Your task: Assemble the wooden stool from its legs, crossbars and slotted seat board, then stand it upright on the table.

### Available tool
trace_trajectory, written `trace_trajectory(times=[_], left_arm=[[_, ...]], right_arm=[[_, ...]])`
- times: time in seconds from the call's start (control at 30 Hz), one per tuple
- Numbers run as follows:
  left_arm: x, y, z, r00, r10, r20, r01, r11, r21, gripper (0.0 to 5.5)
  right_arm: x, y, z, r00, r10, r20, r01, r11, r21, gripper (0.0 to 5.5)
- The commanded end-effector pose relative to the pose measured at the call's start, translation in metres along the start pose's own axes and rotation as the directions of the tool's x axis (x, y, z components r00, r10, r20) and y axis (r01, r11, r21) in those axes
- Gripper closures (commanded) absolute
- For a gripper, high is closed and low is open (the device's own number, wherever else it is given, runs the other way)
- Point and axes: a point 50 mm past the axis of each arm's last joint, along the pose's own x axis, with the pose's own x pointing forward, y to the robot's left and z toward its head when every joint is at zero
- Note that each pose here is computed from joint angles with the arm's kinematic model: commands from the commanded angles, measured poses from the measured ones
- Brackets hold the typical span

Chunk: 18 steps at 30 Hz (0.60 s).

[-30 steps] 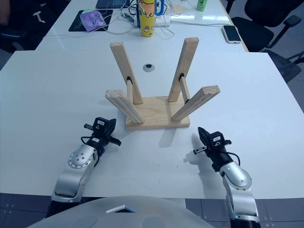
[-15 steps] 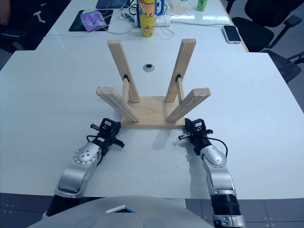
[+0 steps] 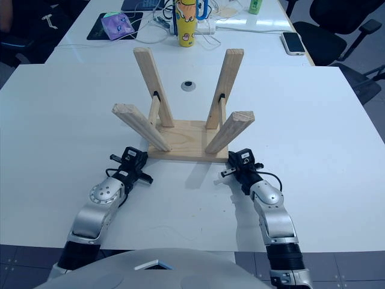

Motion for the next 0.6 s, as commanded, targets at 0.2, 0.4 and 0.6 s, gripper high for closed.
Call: trace_trajectory(times=[0.2, 0.4, 0.6], left_arm=[[0.005, 0.024, -0.016, 0.995, 0.097, -0.033, -0.095, 0.994, 0.051, 5.47], [0.005, 0.034, -0.014, 0.986, 0.164, -0.008, -0.163, 0.984, 0.065, 5.47], [0.02, 0.017, -0.011, 1.0, 0.018, -0.008, -0.018, 0.998, 0.068, 5.47]], right_arm=[[0.007, -0.004, -0.006, 0.996, -0.079, -0.05, 0.08, 0.997, 0.004, 5.5], [0.007, -0.002, -0.008, 0.993, -0.096, -0.065, 0.098, 0.995, 0.018, 5.5], [0.008, 0.007, -0.009, 0.995, -0.062, -0.078, 0.064, 0.997, 0.031, 5.5]])
